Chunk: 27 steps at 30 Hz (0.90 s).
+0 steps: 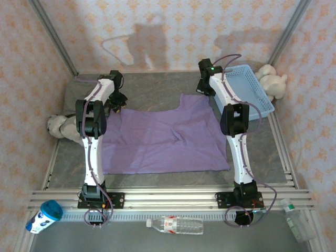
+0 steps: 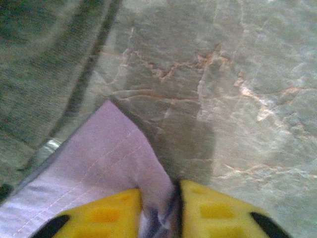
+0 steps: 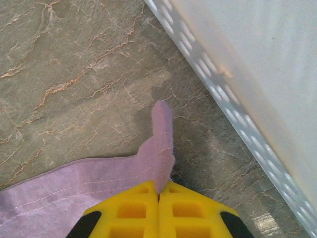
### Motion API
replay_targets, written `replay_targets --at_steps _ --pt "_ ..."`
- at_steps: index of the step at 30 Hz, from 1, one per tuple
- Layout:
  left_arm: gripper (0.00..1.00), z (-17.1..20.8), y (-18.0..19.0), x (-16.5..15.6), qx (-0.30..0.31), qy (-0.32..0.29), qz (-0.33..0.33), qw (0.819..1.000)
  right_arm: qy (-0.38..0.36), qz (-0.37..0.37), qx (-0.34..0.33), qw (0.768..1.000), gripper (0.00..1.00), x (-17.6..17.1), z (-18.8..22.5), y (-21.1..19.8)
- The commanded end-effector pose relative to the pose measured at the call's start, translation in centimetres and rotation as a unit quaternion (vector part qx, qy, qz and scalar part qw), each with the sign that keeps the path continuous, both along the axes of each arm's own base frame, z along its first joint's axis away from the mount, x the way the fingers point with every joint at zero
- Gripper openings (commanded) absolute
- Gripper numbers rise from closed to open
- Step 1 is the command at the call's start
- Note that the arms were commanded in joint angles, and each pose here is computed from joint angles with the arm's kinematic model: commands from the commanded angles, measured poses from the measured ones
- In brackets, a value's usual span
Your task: Fold and stack the mixed laundry pile
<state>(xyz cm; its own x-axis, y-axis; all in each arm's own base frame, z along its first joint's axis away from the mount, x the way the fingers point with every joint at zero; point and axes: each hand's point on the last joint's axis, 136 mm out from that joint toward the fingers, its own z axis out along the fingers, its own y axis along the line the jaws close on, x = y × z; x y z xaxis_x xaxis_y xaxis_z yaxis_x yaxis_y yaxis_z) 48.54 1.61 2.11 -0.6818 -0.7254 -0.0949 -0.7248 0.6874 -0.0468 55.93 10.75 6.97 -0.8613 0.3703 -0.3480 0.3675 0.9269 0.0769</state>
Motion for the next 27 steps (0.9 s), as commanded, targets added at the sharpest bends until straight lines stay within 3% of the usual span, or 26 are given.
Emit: replay_targets --at_steps 1,2,9,15,21,27 --pt "0.05 -0.8 -0.1 -2.2 0.012 0.040 0.004 0.999 -0.026 0.000 -0.001 1.000 0.00 0.7 2.4 -0.5" --pt "0.00 -0.2 0.0 -2.0 0.015 0.036 0.004 0.999 -0.029 0.001 -0.002 1.000 0.00 0.7 2.8 -0.6" --pt "0.00 5.6 1.3 -1.3 0.056 0.010 -0.029 0.998 -0.063 -0.002 0.021 0.998 0.00 0.9 7.0 -2.1" --pt "0.00 9.3 2.6 -3.5 0.098 0.027 -0.063 0.993 -0.086 0.016 0.048 0.995 0.00 0.4 10.5 -1.8" --pt "0.00 11.4 3.8 -5.7 0.137 0.032 -0.083 0.987 -0.085 0.026 0.065 0.994 0.00 -1.7 12.9 -1.5" --pt "0.00 12.3 2.8 -7.3 0.130 0.019 -0.111 0.985 -0.058 0.012 0.064 0.996 0.00 -6.2 13.1 -1.9"
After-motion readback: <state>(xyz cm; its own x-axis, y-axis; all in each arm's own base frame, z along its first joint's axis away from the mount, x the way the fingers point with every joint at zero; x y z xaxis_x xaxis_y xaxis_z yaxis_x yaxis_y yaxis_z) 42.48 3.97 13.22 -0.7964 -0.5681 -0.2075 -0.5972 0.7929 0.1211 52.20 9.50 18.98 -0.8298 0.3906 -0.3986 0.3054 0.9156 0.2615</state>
